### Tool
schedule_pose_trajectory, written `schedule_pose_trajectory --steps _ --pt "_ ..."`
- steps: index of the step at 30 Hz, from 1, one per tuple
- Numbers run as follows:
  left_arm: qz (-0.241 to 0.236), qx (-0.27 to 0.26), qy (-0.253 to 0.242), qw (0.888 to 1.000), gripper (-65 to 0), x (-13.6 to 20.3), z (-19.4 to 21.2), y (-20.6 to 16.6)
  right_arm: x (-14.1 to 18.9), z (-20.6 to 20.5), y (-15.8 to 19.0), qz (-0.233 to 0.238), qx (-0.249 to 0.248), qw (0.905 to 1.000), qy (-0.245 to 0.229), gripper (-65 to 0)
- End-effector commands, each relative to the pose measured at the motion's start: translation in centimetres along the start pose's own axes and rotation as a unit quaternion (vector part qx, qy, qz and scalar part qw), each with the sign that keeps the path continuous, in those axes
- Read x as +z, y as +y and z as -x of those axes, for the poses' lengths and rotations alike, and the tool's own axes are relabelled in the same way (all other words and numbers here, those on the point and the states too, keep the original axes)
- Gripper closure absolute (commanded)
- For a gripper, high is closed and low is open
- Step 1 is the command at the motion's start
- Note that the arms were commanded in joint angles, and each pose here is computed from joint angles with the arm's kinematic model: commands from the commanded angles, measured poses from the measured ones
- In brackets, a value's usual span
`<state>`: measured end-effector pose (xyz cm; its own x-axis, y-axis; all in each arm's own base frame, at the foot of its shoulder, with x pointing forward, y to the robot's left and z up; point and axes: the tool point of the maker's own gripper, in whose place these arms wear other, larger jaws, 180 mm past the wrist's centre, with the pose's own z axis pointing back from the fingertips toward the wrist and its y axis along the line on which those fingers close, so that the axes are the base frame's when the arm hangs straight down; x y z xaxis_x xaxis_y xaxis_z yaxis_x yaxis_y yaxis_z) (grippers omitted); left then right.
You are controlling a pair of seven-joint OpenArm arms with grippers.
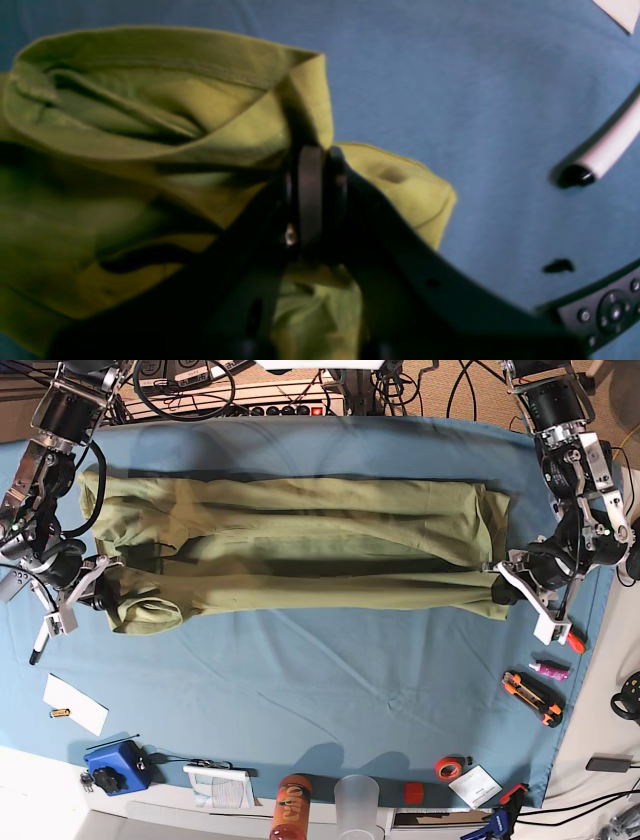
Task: Layout the t-shirt on the table in an organized manner, then fold the t-shirt properly
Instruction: 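Fold the hem edge over toward the shoulder edge with both grippers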
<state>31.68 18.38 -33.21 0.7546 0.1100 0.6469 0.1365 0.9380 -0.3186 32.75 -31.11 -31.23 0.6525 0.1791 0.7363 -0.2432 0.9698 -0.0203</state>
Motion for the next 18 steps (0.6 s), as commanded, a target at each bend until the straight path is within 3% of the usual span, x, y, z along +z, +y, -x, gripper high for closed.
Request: schedule_pose_trajectory --steps 1,11,18 --pt "0.009 -0.003 -0.023 1.0 0.0 0.7 -1.2 -0.2 0.8 -1.2 -0.5 0.007 0.007 0.9998 -0.02 0.0" --pt "0.055 -0.005 -0.028 0.998 0.0 2.3 0.7 -1.3 2.6 0.1 -0.3 0.015 0.013 0.9997 -0.014 0.0" --pt "0.053 -0.001 -0.009 0.999 0.0 2.3 2.1 -1.2 4.0 2.5 0.5 0.015 0.017 0.9997 0.01 0.0"
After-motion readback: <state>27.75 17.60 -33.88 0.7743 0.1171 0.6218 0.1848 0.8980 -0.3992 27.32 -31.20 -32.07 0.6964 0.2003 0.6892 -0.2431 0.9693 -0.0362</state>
